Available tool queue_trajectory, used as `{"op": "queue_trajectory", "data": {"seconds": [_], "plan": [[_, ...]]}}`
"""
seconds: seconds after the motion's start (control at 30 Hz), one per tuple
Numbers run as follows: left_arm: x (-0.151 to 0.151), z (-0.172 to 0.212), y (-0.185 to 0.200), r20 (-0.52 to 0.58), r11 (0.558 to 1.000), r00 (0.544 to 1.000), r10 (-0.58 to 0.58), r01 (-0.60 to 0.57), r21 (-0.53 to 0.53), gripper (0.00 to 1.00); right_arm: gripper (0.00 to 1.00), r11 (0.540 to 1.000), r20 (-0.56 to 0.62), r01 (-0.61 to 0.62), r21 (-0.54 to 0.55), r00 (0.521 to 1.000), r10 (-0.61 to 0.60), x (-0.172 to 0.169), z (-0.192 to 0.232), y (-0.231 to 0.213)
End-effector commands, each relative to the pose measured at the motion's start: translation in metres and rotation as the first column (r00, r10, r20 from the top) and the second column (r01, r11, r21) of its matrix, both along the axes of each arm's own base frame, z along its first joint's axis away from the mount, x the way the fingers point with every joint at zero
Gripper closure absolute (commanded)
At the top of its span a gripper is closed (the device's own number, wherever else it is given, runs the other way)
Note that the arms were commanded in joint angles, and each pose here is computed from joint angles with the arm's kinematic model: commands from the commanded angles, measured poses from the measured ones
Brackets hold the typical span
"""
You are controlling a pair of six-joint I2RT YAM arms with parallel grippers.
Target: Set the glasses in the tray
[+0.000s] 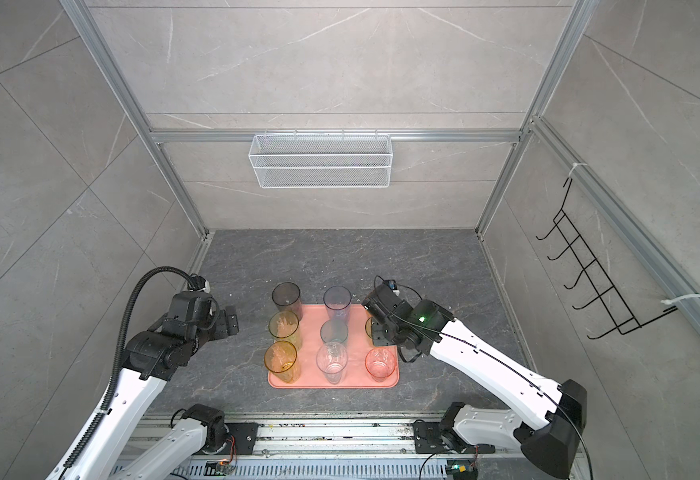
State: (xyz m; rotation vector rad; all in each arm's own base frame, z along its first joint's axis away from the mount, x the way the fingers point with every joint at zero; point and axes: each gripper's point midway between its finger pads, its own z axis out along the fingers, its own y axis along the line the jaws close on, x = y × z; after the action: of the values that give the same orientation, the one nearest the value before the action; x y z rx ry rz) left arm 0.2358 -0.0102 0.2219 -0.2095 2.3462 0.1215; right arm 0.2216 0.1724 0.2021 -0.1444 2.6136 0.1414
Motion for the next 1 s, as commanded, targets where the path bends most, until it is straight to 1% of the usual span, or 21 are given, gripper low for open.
{"op": "queue_trajectory", "data": {"seconds": [0.0,0.1,0.2,0.3,0.4,0.47,0.53,0.6,0.67,0.77,0.8,0.87,0.97], "plan": [[0.006,0.025,0.003,0.063,0.999,0.997,0.041,-0.040,-0.023,0.05,0.47,0.997,0.151,-0.006,-0.077,0.988,0.017,0.015,0.037,-0.016],[0.009,0.033,0.002,0.075,0.997,0.995,0.060,-0.057,-0.046,0.05,0.43,0.996,0.268,0.010,-0.088,0.963,0.014,0.028,0.065,-0.022],[0.014,0.038,0.001,0.103,0.995,0.992,0.077,-0.070,-0.068,0.04,0.36,0.994,0.386,0.050,-0.098,0.923,-0.009,0.042,0.090,-0.031],[0.023,0.042,0.006,0.151,0.991,0.981,0.122,-0.112,-0.072,0.02,0.28,0.987,0.486,0.119,-0.104,0.872,-0.054,0.058,0.104,-0.045],[0.035,0.040,0.020,0.225,0.981,0.955,0.192,-0.192,-0.024,0.00,0.21,0.975,0.561,0.195,-0.108,0.822,-0.102,0.074,0.107,-0.062],[0.043,0.034,0.032,0.283,0.966,0.928,0.241,-0.258,0.024,0.00,0.14,0.965,0.599,0.253,-0.074,0.785,-0.160,0.085,0.105,-0.076],[0.049,0.026,0.043,0.339,0.947,0.900,0.273,-0.314,0.072,0.00,0.10,0.956,0.613,0.291,-0.042,0.763,-0.205,0.096,0.097,-0.089],[0.054,0.017,0.051,0.391,0.926,0.873,0.291,-0.360,0.114,0.00,0.05,0.935,0.619,0.354,-0.027,0.740,-0.263,0.106,0.084,-0.106],[0.061,0.004,0.056,0.434,0.909,0.856,0.280,-0.382,0.168,0.00,0.03,0.905,0.616,0.424,-0.024,0.720,-0.321,0.113,0.069,-0.126],[0.071,-0.015,0.060,0.471,0.889,0.847,0.247,-0.392,0.238,0.00,0.01,0.867,0.629,0.497,-0.037,0.686,-0.366,0.125,0.039,-0.150],[0.074,-0.023,0.062,0.474,0.881,0.847,0.242,-0.396,0.259,0.00,0.01,0.860,0.634,0.507,-0.050,0.681,-0.365,0.128,0.029,-0.155],[0.077,-0.045,0.071,0.457,0.865,0.851,0.259,-0.415,0.281,0.00,0.01,0.865,0.657,0.500,-0.055,0.670,-0.345,0.139,0.010,-0.162],[0.082,-0.072,0.081,0.408,0.861,0.864,0.295,-0.425,0.278,0.01,0.01,0.860,0.651,0.501,-0.099,0.686,-0.324,0.150,-0.015,-0.170]]}}
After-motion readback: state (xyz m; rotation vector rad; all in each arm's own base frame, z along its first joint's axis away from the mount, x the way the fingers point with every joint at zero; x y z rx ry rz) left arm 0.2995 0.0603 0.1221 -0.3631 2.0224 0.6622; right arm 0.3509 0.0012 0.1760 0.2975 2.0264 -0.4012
